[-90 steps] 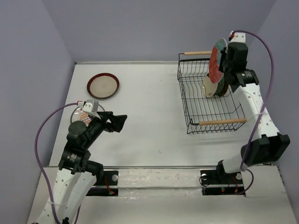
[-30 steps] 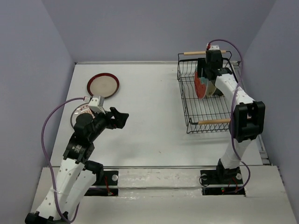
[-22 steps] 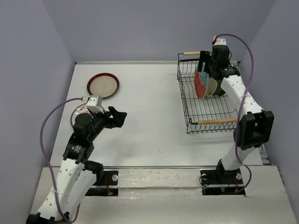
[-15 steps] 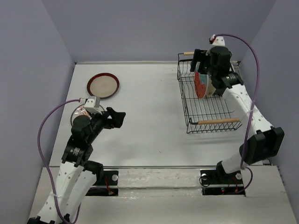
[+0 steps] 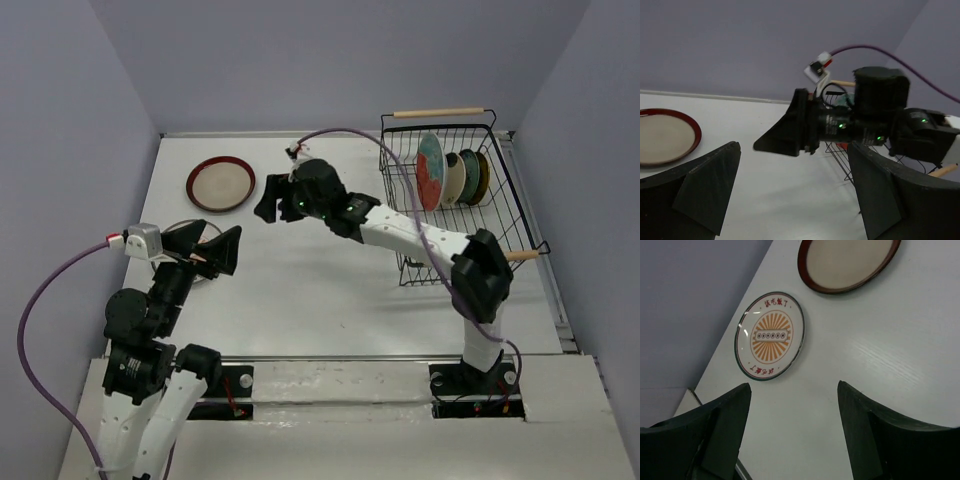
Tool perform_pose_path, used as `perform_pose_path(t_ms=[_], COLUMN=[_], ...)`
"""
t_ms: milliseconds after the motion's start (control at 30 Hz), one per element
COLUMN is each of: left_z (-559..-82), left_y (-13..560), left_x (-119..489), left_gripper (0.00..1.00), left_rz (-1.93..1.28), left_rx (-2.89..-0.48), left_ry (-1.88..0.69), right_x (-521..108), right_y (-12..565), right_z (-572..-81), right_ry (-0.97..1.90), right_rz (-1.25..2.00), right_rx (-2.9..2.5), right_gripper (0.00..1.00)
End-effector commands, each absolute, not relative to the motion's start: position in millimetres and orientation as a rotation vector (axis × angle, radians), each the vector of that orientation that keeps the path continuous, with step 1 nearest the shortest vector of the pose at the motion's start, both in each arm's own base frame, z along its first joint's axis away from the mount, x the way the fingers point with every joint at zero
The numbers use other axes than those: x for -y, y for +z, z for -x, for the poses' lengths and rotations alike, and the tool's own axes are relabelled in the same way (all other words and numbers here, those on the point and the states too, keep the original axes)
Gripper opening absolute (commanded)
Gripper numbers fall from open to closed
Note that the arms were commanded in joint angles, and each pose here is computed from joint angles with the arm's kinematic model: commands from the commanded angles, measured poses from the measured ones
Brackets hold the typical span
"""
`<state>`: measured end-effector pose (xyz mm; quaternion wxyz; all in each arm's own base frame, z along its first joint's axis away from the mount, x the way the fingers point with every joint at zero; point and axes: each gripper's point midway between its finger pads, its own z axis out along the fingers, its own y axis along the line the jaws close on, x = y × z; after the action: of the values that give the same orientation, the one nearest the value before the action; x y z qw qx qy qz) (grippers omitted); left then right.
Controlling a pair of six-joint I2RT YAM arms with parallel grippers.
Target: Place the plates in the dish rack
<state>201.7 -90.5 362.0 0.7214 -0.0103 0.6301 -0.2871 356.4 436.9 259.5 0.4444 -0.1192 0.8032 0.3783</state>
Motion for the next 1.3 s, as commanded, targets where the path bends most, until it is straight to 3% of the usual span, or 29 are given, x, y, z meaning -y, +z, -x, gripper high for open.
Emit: perform_pose_path(t_ms=[0, 67, 233, 267, 367, 533, 1000, 1167, 1267], left_z=[-194.5, -191.4, -195.4, -195.7, -192.8, -192.9, -190.3, -191.2, -192.2], left_y=[380.3, 382.5, 355.3, 351.3, 349.1, 347.8, 348.9, 347.5, 346.3], left_x=[75.8, 76.3, 76.1, 76.0, 80.2, 88.6, 87.0, 86.8, 87.9], left_gripper=[0.99, 0.99, 0.99, 0.99, 0.99, 0.99, 0.99, 0.99, 0.99], left_rz=[0.05, 0.043, 0.062, 0.065, 0.051, 0.02, 0.02, 0.018, 0.015], left_rx=[-1.313, -1.307, -1.321, -1.323, -1.333, -1.34, -1.329, -1.333, -1.34], left_ry=[-0.569, -0.569, -0.559, -0.56, -0.583, -0.612, -0.611, -0.605, -0.606], right_x=[-505.2, -530.2, -571.1, -575.2, -588.0, -608.5, -630.6, -627.9, -616.6], right_y=[246.1, 216.5, 169.8, 163.2, 136.5, 105.0, 53.0, 53.2, 78.6], right_z=[-347.1, -348.2, -337.7, -337.7, -338.1, -338.3, -342.2, -346.0, -344.3], right_ry=[1.13, 1.143, 1.26, 1.273, 1.312, 1.388, 1.466, 1.447, 1.405], right_rz=[0.224, 0.238, 0.245, 0.241, 0.211, 0.181, 0.057, 0.0, 0.007], right_rx=[-2.01, -2.055, -2.161, -2.175, -2.232, -2.292, -2.388, -2.39, -2.321], right_gripper=[0.7, 0.67, 0.42, 0.41, 0.42, 0.54, 0.48, 0.12, 0.07])
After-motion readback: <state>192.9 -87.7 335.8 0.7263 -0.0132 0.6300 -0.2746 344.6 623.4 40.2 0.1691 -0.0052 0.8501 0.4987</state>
